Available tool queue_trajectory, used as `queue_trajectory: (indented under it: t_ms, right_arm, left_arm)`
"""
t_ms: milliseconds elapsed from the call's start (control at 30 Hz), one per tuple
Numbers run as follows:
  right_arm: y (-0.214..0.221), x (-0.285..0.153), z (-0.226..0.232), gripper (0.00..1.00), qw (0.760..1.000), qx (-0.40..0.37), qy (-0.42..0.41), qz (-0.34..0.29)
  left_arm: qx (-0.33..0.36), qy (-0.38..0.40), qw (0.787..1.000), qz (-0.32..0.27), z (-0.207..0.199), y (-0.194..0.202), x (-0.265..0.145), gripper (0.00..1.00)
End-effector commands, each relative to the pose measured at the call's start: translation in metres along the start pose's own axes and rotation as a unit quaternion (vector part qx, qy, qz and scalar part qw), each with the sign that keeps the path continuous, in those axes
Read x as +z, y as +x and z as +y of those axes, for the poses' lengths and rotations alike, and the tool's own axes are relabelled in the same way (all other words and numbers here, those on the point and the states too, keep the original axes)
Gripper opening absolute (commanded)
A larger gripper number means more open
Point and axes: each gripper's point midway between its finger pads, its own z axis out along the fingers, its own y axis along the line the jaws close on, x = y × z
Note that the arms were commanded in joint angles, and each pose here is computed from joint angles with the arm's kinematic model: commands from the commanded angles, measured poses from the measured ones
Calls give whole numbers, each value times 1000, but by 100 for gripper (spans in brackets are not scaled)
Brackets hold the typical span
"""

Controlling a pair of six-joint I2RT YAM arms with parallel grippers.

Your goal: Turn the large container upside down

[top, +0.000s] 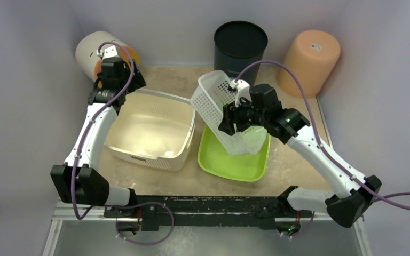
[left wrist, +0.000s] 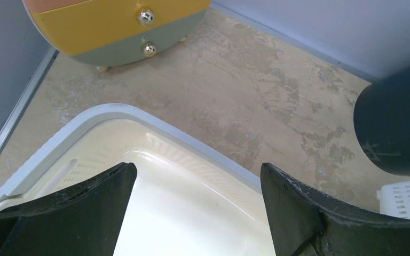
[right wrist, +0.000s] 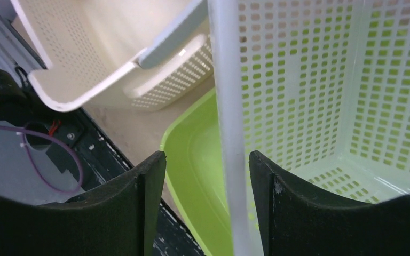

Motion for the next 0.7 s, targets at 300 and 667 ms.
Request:
queue_trajectory:
  t_ms: [300, 667]
  right_arm:
    - [30, 28, -27, 58, 998, -23, 41, 36]
    - [18, 31, -13, 0, 1000, 20, 0, 11]
  left_arm:
    - [-2, -4, 1000, -22, -3, -18, 2, 88]
    - [-3, -2, 1000, -24, -4, -20, 5, 88]
